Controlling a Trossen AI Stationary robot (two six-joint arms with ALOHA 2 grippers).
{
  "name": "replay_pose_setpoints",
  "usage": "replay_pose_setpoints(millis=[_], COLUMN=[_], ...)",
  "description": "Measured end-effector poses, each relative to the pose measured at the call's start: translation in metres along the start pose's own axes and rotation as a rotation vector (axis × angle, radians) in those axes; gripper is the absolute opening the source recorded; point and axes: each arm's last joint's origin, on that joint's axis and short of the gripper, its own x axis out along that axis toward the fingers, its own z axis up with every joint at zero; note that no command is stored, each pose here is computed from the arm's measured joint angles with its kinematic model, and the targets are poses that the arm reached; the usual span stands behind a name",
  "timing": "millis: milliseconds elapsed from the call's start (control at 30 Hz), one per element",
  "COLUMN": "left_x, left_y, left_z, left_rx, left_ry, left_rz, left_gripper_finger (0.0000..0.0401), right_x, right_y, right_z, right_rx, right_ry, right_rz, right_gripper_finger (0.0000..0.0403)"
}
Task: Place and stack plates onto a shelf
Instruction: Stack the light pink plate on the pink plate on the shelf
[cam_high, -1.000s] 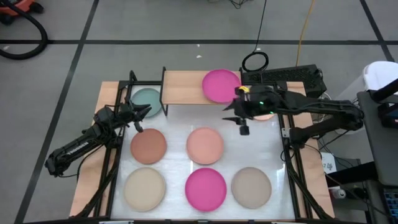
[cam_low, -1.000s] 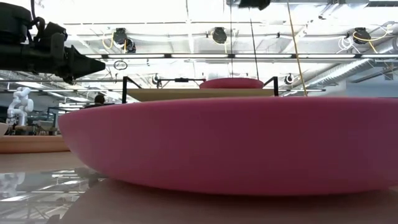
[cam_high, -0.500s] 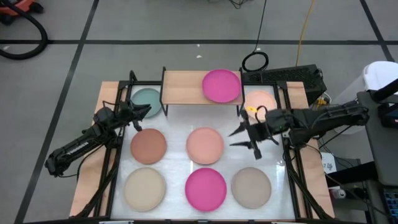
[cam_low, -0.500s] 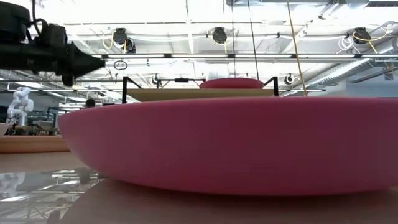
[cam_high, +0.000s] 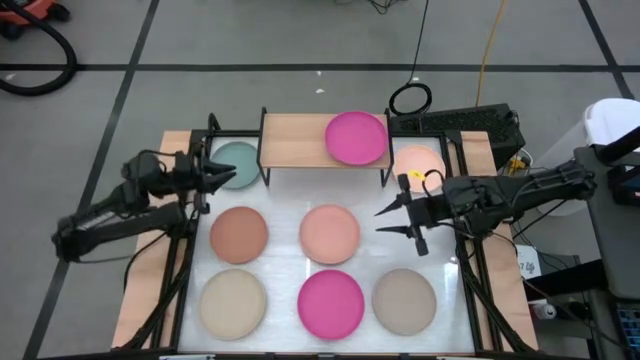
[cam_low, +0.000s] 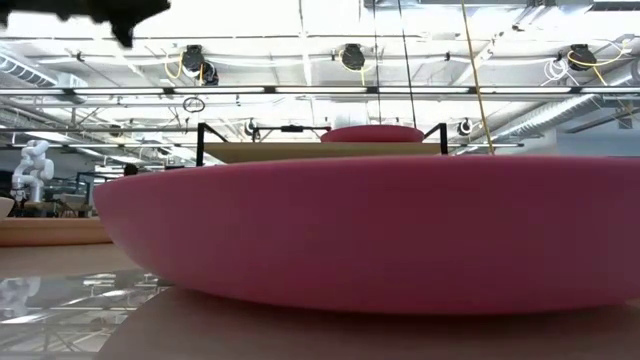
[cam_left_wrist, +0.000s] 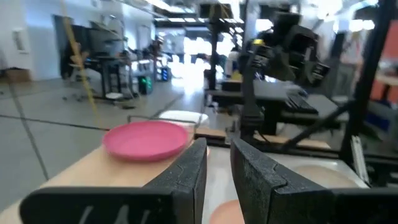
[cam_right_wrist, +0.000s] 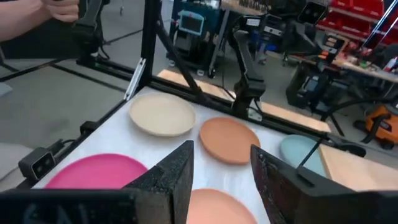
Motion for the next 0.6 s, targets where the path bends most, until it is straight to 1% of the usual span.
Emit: replay_pose_setpoints(millis=[100, 167, 267, 333, 400, 467, 533, 600], left_x=[0.02, 0.036, 0.061, 0.076, 0.09, 0.1, 0.11, 0.119], left_y=[-0.003, -0.006, -0.015, -0.024, -0.035, -0.047, -0.061, -0.077], left_z=[0.027, 0.044, 0.064, 0.072, 0.071, 0.065, 0.052, 0.035], left_rx=[0.046, 0.093, 0.173, 0.217, 0.254, 0.27, 0.266, 0.265], left_ry=[0.059, 0.122, 0.247, 0.351, 0.488, 0.619, 0.728, 0.816], left_rz=[-0.037, -0.037, -0.018, -0.012, 0.004, 0.02, 0.027, 0.004], left_gripper_finger=[0.0076, 0.0076, 0.0076, 0.0076, 0.0076, 0.0076, 0.0076, 0.0076], right_x=[-0.005, -0.009, -0.014, -0.017, -0.019, -0.02, -0.02, -0.02], right_y=[-0.001, -0.001, -0.001, -0.002, -0.002, -0.001, -0.001, -0.001], right_z=[0.002, 0.004, 0.005, 0.006, 0.006, 0.005, 0.004, 0.003], right_rx=[-0.011, -0.011, -0.002, 0.015, 0.027, 0.042, 0.051, 0.052], right_ry=[-0.018, -0.031, -0.047, -0.054, -0.051, -0.041, -0.028, -0.018], right_rz=[-0.003, -0.006, -0.009, -0.011, -0.009, -0.007, -0.004, -0.002], right_gripper_finger=[0.0139, 0.0139, 0.0139, 0.0139, 0.0139, 0.0139, 0.0139, 0.0139])
